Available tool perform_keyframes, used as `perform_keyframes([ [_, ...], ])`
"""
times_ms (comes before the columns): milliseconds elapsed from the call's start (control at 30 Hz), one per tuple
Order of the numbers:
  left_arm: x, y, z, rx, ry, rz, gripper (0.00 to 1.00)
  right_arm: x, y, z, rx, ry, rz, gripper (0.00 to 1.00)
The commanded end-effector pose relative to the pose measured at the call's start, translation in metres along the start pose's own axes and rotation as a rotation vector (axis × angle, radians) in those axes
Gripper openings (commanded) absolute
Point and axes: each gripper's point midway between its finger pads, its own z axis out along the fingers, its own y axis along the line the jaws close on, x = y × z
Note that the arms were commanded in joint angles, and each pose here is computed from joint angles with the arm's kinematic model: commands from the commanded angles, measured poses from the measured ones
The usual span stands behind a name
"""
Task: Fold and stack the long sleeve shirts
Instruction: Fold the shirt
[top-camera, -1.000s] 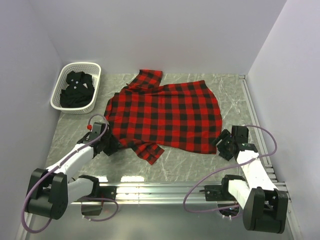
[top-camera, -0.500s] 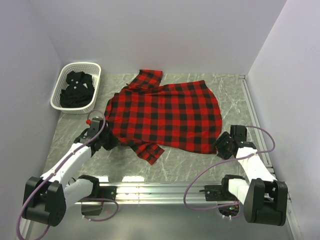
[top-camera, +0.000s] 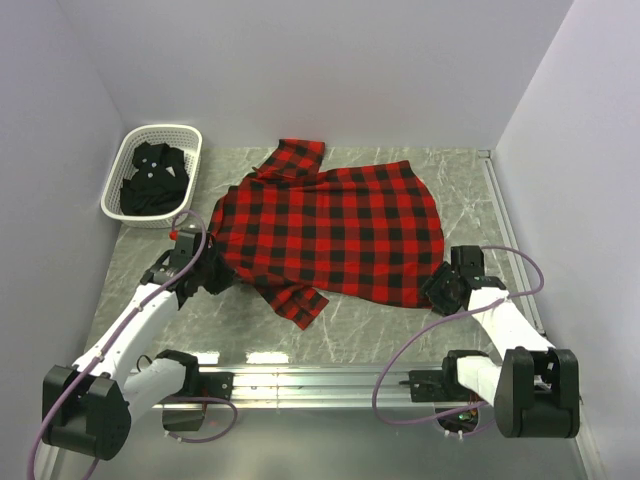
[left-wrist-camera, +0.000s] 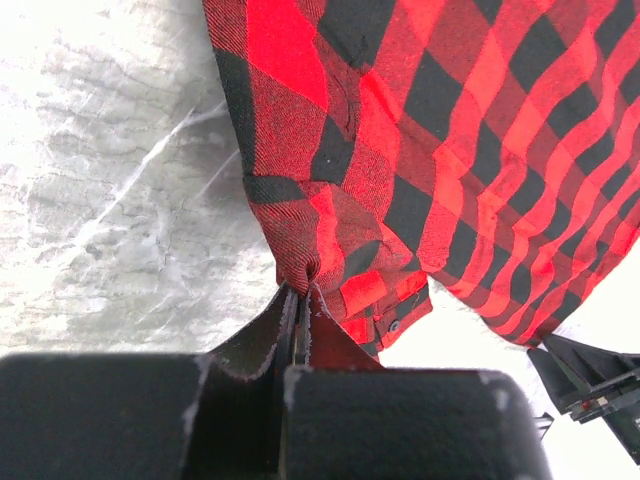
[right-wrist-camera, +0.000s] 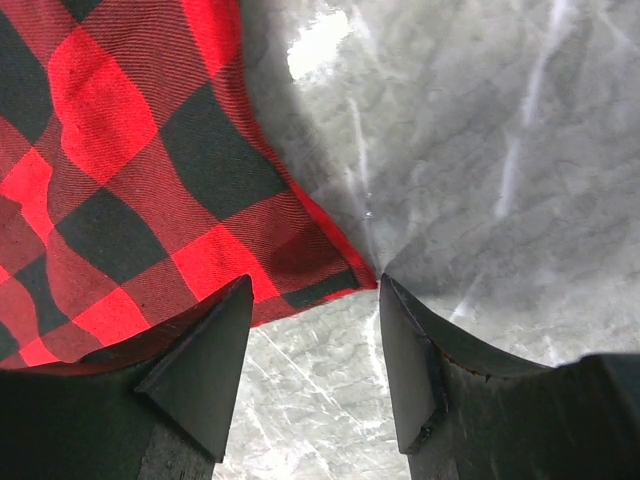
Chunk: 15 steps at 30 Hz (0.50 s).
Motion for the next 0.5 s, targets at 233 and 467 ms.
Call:
perform_keyframes([
  [233,-0.0066,-0.0135,-0.0164,0.042,-0.02,0.04,0.01,0.0018,-0.0055,0.0043,0.083,0.0,-0.03,0.45],
  [467,-0.0104,-0.0143,-0.0209,0.038,-0.037,0.051,0.0,0.0002,-0.0055,0.0031,0.089,-0.004,-0.04,0.18],
])
